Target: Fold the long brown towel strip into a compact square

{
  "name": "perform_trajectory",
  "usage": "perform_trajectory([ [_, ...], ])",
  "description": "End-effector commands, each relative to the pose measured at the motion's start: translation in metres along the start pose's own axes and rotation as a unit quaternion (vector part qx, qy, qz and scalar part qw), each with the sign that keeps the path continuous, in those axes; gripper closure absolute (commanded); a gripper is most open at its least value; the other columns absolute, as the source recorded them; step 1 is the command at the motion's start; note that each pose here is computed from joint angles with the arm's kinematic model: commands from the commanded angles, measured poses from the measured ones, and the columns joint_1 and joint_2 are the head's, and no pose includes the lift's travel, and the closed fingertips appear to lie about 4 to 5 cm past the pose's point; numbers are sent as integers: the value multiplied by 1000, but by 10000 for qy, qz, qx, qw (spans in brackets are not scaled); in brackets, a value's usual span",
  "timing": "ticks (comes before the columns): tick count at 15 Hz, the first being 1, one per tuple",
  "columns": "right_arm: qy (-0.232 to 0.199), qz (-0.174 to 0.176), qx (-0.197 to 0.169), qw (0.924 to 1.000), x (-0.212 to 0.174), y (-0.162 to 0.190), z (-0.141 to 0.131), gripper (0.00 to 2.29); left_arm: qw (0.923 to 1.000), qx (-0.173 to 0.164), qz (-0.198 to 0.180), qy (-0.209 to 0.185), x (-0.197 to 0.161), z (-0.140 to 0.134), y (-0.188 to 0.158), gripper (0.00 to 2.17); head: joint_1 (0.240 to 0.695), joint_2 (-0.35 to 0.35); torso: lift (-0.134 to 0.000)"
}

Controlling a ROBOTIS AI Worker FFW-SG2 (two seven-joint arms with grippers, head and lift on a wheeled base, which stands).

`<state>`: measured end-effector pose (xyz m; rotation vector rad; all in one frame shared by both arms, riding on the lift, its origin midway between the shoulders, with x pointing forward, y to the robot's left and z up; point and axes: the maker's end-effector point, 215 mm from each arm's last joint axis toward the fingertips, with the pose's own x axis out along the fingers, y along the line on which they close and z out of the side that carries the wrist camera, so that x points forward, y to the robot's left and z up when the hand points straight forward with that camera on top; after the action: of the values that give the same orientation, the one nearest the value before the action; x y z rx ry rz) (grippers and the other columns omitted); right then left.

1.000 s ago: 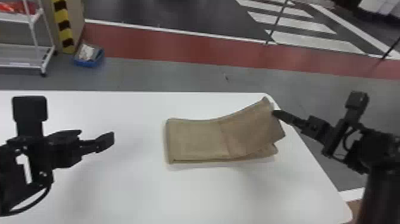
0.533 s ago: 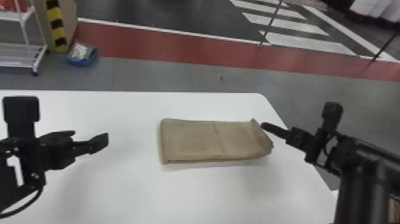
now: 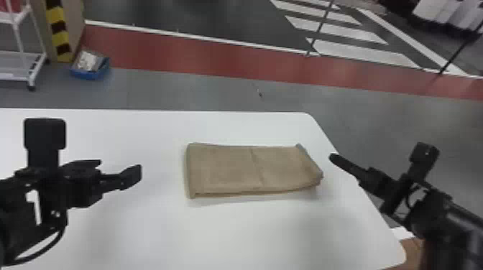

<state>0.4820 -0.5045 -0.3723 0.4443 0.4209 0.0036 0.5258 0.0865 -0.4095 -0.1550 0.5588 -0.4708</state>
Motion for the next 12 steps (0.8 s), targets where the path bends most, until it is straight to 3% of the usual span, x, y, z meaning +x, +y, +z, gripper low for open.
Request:
perform_trajectory([
  [1, -210, -37, 47, 9998, -12, -15, 2, 70, 9999, 19, -67, 73, 6, -6, -16, 46, 695, -350, -124],
  [3, -318, -119, -34, 9994, -17, -25, 3, 83, 9999, -69, -68, 137, 11, -14, -28, 46, 695, -350, -124],
  [7, -388, -218, -76, 9990, -25, -36, -5, 137, 9979, -443, -419, 201, 12, -23, -63, 90, 695, -350, -124],
  [12, -349, -189, -128, 9991, -18, -31, -13, 333, 9997, -163, -186, 55, 16, -19, -58, 107, 695, -350, -124],
])
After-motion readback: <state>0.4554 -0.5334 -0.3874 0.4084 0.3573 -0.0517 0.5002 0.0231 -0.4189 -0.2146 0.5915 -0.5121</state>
